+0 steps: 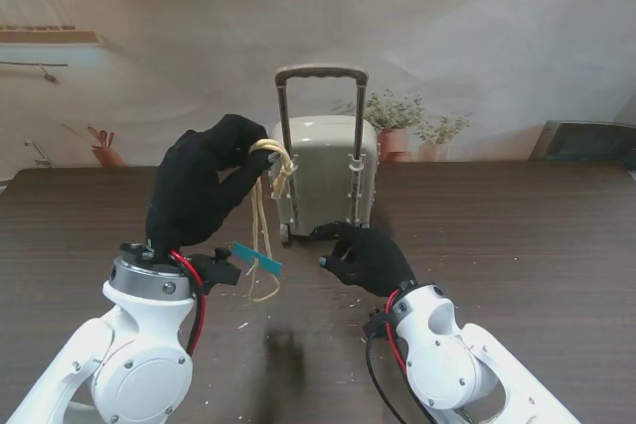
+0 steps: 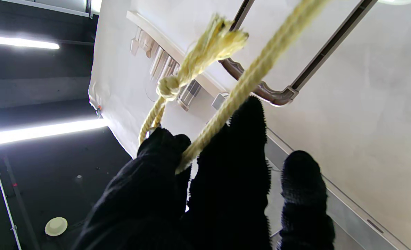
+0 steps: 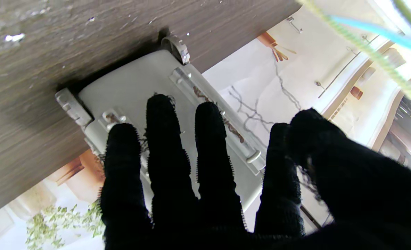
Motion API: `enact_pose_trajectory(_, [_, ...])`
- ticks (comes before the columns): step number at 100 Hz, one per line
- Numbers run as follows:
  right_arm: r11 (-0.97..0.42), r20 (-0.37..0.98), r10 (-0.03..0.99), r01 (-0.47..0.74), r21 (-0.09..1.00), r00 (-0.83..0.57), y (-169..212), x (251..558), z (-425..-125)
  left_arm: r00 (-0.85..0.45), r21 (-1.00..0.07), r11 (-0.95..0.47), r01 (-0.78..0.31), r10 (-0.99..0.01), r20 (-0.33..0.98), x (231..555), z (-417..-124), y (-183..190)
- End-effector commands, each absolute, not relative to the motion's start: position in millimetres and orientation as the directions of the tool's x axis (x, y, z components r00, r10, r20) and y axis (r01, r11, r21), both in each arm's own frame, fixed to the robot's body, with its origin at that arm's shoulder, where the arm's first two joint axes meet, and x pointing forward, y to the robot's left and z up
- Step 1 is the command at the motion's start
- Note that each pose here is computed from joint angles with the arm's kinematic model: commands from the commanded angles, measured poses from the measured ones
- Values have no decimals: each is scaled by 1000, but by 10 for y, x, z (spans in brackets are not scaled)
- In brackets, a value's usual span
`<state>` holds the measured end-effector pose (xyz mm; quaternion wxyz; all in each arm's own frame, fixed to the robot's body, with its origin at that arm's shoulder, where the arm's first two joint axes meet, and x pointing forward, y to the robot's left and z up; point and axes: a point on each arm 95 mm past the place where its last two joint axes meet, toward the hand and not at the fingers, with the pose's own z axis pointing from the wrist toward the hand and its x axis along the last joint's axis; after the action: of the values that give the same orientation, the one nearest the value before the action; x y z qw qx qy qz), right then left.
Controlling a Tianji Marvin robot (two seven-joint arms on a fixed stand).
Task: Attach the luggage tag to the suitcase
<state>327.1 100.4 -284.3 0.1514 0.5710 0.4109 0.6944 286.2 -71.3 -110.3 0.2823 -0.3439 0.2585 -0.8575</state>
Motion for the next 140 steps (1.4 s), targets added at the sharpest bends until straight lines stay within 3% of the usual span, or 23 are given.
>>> enact_pose_trajectory(1, [-609, 673, 677, 287, 740, -300, 1050, 3301, -2875, -616, -636, -706, 310, -659, 432, 2810, -1049, -719])
enact_pose_trajectory(67, [-486, 648, 689, 456, 745, -325, 1164, 3129, -3074, -649, -628, -715, 307, -640, 411, 2804, -896, -869])
enact_pose_trajectory(116, [-537, 686, 674, 455, 710, -275, 1288, 3204, -3126, -650, -613, -729, 305, -630, 425, 2858, -869, -892])
enact_pose_trajectory(140, [-573, 679, 677, 375, 728, -283, 1203, 3121, -3002, -645, -605, -730, 317, -634, 427, 2936, -852, -877])
